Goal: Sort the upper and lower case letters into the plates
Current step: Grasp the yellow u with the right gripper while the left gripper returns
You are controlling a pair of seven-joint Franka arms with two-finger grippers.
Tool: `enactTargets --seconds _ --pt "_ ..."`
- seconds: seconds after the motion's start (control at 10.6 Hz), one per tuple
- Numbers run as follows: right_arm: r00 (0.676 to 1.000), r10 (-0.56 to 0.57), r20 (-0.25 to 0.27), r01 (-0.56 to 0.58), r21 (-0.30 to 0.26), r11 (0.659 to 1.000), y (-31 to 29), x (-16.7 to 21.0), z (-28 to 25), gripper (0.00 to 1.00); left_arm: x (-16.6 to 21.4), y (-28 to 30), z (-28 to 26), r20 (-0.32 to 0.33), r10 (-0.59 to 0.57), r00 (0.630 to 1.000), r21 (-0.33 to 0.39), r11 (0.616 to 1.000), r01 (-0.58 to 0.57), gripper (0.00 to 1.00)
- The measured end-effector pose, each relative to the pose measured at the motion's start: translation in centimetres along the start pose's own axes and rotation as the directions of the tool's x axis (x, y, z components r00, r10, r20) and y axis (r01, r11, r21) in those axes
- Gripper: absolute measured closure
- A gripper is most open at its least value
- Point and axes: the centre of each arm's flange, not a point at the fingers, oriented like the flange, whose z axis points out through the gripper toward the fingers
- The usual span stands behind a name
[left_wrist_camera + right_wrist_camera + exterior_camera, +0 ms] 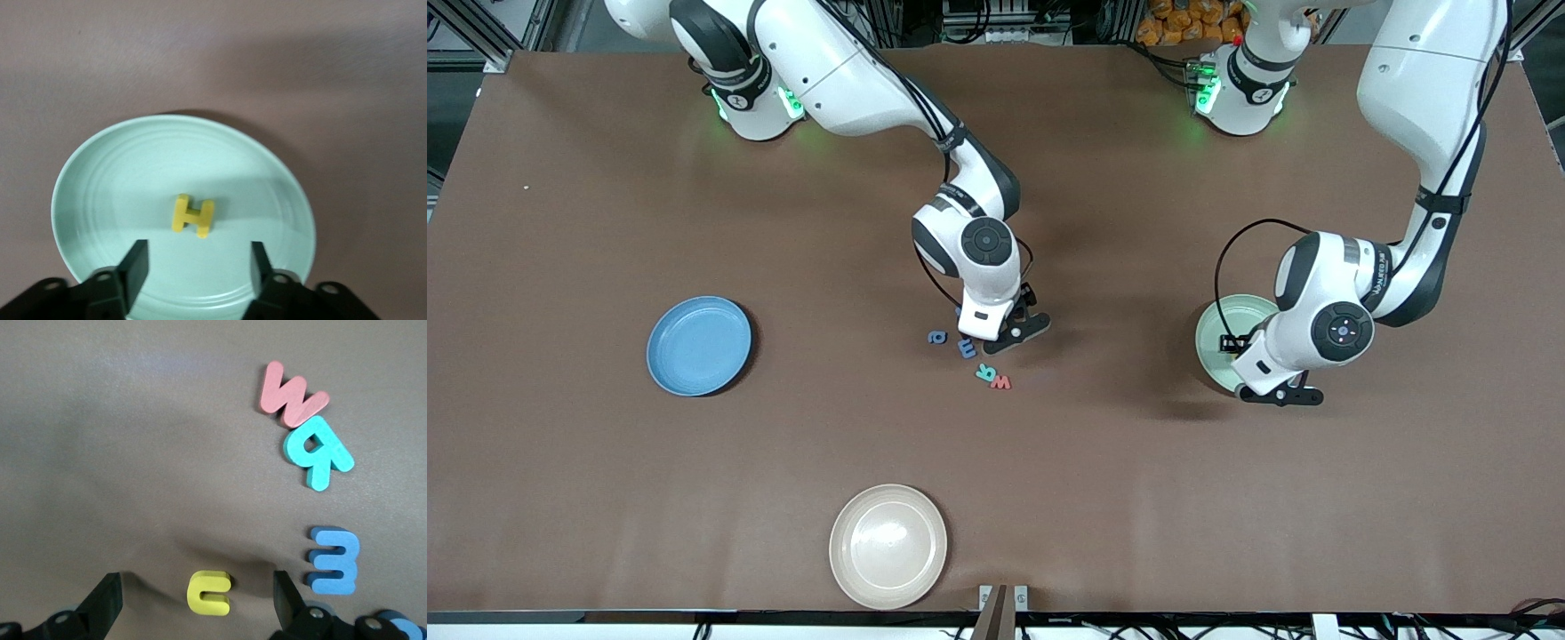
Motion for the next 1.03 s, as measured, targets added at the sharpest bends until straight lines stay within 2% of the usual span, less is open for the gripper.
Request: enactTargets --seconds 0.19,0.56,0.66,0.94,1.03 --pt "1.0 0.001 0.015 -0.001 -0.005 1.0 0.0 -0.2 0.1 0.0 0.2 3.0 -2.5 -0.047 0.044 0.998 0.004 0.999 -0.044 0.01" --pt "1.0 0.004 0.023 -0.004 -0.008 1.0 0.0 -0.3 0.2 0.01 -0.1 7.7 -5.5 -0.103 0.111 0.988 0.004 0.994 -0.112 0.0" --pt "1.0 0.006 0.023 -0.006 -0.008 1.0 0.0 -0.3 0.2 0.11 -0.4 8.4 -6.3 -0.115 0.122 0.986 0.002 0.992 -0.123 0.0" --pt "1.0 0.023 0.015 -0.023 -0.009 1.0 0.1 0.1 -0.6 0.57 -0.9 8.6 -8.0 -0.127 0.126 0.984 0.007 0.992 -0.126 0.0" --pt "1.0 0.026 0.015 -0.026 -0.011 1.0 0.2 0.2 -0.7 0.68 -0.9 8.7 -8.3 -0.131 0.127 0.983 0.007 0.992 -0.128 0.0"
